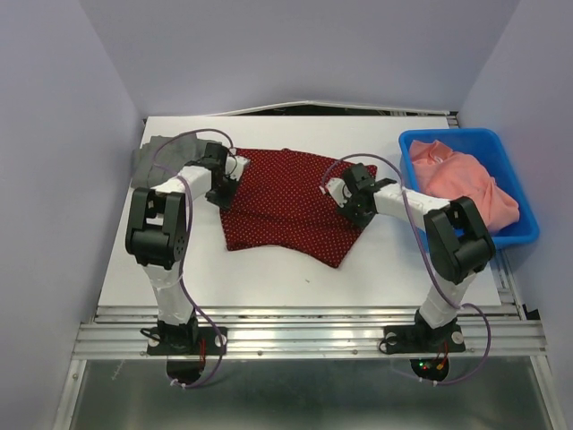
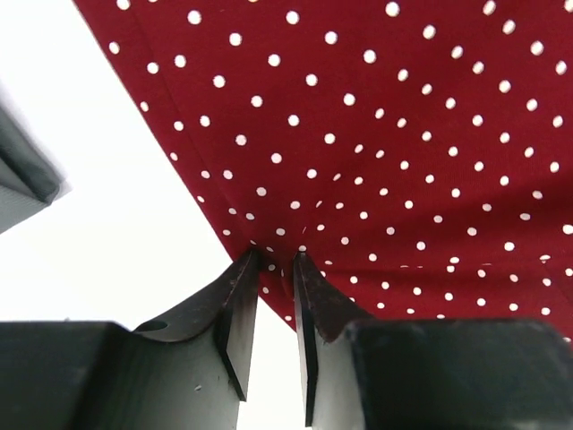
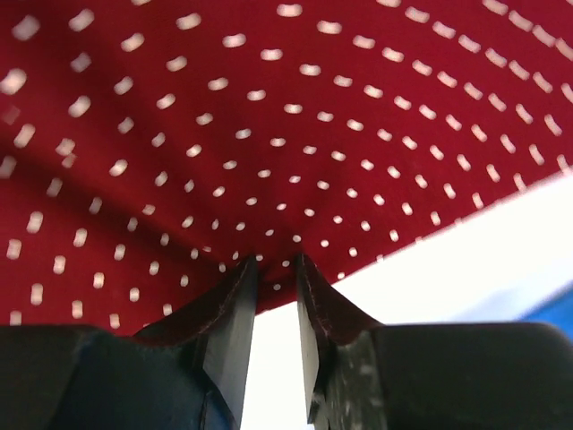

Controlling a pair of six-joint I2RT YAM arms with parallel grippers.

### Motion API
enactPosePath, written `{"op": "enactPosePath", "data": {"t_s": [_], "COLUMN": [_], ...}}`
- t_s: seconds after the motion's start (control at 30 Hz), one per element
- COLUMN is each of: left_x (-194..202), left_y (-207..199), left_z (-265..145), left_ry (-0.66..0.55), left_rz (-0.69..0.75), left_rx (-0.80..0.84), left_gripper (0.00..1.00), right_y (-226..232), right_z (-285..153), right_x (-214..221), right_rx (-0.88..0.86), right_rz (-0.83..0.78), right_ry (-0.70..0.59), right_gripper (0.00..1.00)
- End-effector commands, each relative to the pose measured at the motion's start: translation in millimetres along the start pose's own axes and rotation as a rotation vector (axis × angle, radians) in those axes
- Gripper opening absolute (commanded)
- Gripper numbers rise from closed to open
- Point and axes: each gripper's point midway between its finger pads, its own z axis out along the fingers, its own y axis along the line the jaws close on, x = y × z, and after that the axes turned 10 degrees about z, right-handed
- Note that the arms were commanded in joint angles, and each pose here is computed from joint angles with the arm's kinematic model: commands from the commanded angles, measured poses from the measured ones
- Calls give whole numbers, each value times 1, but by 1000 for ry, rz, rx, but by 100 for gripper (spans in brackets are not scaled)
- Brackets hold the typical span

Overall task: Fold and stack the skirts
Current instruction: Flatten the skirt out

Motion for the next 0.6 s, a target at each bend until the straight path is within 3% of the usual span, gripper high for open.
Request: {"op": "enactPosePath", "data": {"t_s": [0.0,0.07,0.17,0.27,0.43,0.57], "left_x": [1,-14,-51,-89,-148,-169], "left_y": [1,-4,-9,-2,26,41], "left_z": [-12,-31,-68,-97,-104,-58], "left_ry": [25,-45,-190,-302,-385,-356], "left_rz": [74,111,152,178,110,55], "left_rx": [27,58,101,93,30,9], "left_gripper": [31,34,45,53,53,50], "right_y": [51,48,22,-8,-44,-74], "right_z": [-28,-50,-78,-95,-61,-25], "right_x": [59,34,-25,-74,-90,-74], "right_rx": [-224,-221,-149,-83,-11,52], "right_rz": [-52,-16,40,77,93,108], "right_ry": [189,105,-72,-197,-174,-116], "right_gripper": [31,34,42,43,41,37]}}
